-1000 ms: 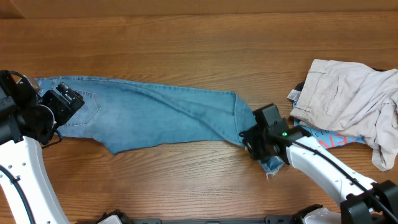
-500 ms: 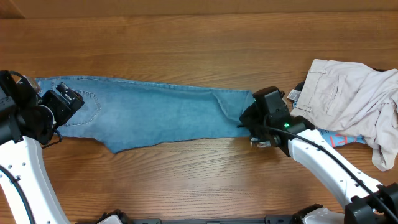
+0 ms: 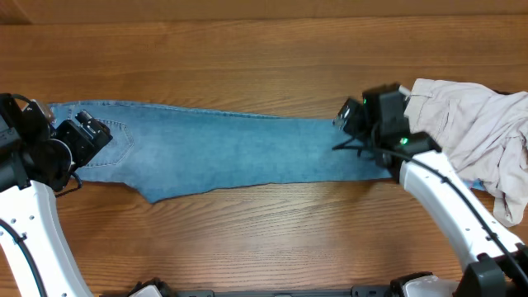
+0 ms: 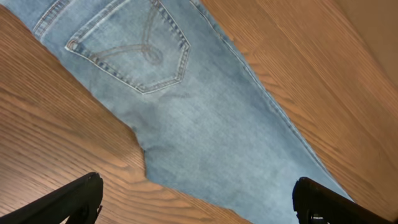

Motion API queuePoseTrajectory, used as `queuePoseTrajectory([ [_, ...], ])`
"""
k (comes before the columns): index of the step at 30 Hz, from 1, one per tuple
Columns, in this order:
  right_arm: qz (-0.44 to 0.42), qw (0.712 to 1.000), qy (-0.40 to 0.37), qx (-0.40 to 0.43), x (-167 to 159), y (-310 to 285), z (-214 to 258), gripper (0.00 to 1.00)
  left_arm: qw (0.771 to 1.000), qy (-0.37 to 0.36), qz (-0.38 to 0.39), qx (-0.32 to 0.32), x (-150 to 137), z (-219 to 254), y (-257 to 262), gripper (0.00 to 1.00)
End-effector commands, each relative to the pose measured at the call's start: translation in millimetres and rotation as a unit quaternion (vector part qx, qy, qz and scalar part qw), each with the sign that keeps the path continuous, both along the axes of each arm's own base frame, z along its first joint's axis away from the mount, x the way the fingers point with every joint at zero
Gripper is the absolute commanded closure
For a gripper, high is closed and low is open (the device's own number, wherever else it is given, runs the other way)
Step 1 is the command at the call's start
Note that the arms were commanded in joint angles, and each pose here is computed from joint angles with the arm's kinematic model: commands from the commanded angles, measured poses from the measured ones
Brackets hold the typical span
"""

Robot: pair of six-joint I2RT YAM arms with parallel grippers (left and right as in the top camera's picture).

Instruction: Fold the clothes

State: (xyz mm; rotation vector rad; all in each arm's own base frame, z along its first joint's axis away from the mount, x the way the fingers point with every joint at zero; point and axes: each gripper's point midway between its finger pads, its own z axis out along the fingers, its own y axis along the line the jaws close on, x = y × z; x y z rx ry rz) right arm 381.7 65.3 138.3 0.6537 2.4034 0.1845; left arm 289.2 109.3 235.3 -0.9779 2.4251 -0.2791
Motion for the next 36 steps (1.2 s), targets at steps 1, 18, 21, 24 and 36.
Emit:
queuePoseTrajectory([
  [1,-0.042,0.998,-0.007,-0.041,0.7,-23.1,58.6,0.00,1.000,-0.002,-0.020,0.009,0.9,1.8,-2.6,0.00],
  [18,-0.140,0.955,0.239,0.106,-115.3,-29.1,-94.4,0.00,1.000,0.009,-0.021,-0.001,-4.0,-1.1,-6.3,0.00],
  [21,-0.155,0.957,0.220,0.109,-106.2,-30.9,-95.3,0.00,1.000,0.011,-0.021,-0.001,-5.0,-1.7,-6.8,0.00],
  [24,-0.198,0.950,0.212,0.119,-105.2,-34.5,-109.7,0.00,1.000,0.007,-0.025,-0.007,-3.9,-1.0,-9.1,0.00],
  [36,-0.254,0.952,0.147,0.093,-82.6,-55.1,-107.2,0.00,1.000,0.005,-0.025,-0.005,-2.7,-0.3,-8.3,0.00],
])
